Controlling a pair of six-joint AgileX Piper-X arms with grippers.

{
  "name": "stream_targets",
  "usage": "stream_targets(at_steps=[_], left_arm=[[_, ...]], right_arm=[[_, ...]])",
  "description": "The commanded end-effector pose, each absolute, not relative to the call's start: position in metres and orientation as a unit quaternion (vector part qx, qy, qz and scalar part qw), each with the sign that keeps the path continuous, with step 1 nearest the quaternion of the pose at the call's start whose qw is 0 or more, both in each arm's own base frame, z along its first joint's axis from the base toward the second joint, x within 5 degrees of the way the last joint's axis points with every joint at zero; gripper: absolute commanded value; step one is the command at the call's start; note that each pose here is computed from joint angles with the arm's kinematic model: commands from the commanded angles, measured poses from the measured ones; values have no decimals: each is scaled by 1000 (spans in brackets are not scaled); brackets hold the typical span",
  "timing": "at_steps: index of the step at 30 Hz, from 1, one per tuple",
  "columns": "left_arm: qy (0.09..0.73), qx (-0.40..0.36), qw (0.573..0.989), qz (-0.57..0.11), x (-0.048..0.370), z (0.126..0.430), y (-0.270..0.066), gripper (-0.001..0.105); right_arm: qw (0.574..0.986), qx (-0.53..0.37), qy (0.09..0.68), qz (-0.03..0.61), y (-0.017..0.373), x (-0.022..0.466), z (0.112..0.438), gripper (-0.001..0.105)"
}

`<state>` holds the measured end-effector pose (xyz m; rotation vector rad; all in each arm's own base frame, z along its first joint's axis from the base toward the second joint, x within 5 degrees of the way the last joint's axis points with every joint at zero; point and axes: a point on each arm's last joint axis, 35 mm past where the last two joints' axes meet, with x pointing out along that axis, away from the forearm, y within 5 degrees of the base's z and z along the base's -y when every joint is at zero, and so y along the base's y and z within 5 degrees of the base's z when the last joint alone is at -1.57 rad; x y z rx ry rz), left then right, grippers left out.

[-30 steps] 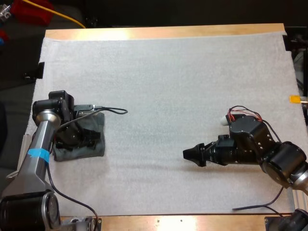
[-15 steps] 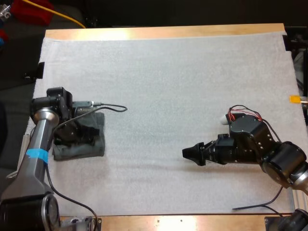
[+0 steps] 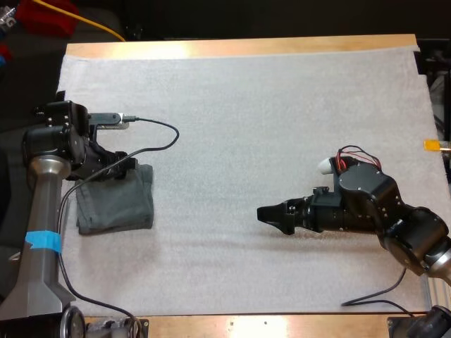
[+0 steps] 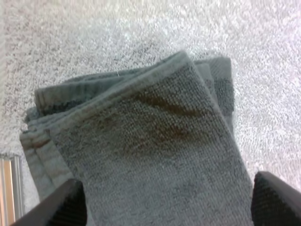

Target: Pick towel from pile, fold and stack

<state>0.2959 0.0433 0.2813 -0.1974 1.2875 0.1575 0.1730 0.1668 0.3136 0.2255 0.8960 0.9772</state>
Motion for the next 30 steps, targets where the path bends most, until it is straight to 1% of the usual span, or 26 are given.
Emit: stream_targets(at_steps=[1, 7, 10, 13, 21, 30], left_arm=[[589, -83, 800, 76, 297, 284, 43, 68], [567, -69, 815, 94, 303, 286, 45, 68], [566, -69, 816, 94, 308, 281, 46, 68], [582, -69, 804, 94, 315, 267, 47, 68], [627, -71, 770, 93, 337, 218, 51, 68], [673, -81, 731, 82, 348, 173, 51, 68]], right_arm=[[781, 107, 408, 461, 167, 172, 317, 85], [782, 108, 402, 463, 168, 173, 318, 85], [782, 108, 402, 463, 168, 173, 318, 85], [782, 108, 402, 463, 168, 173, 318, 85], [782, 111, 404, 461, 168, 173, 318, 85], [782, 114, 406, 460, 168, 173, 318, 85]])
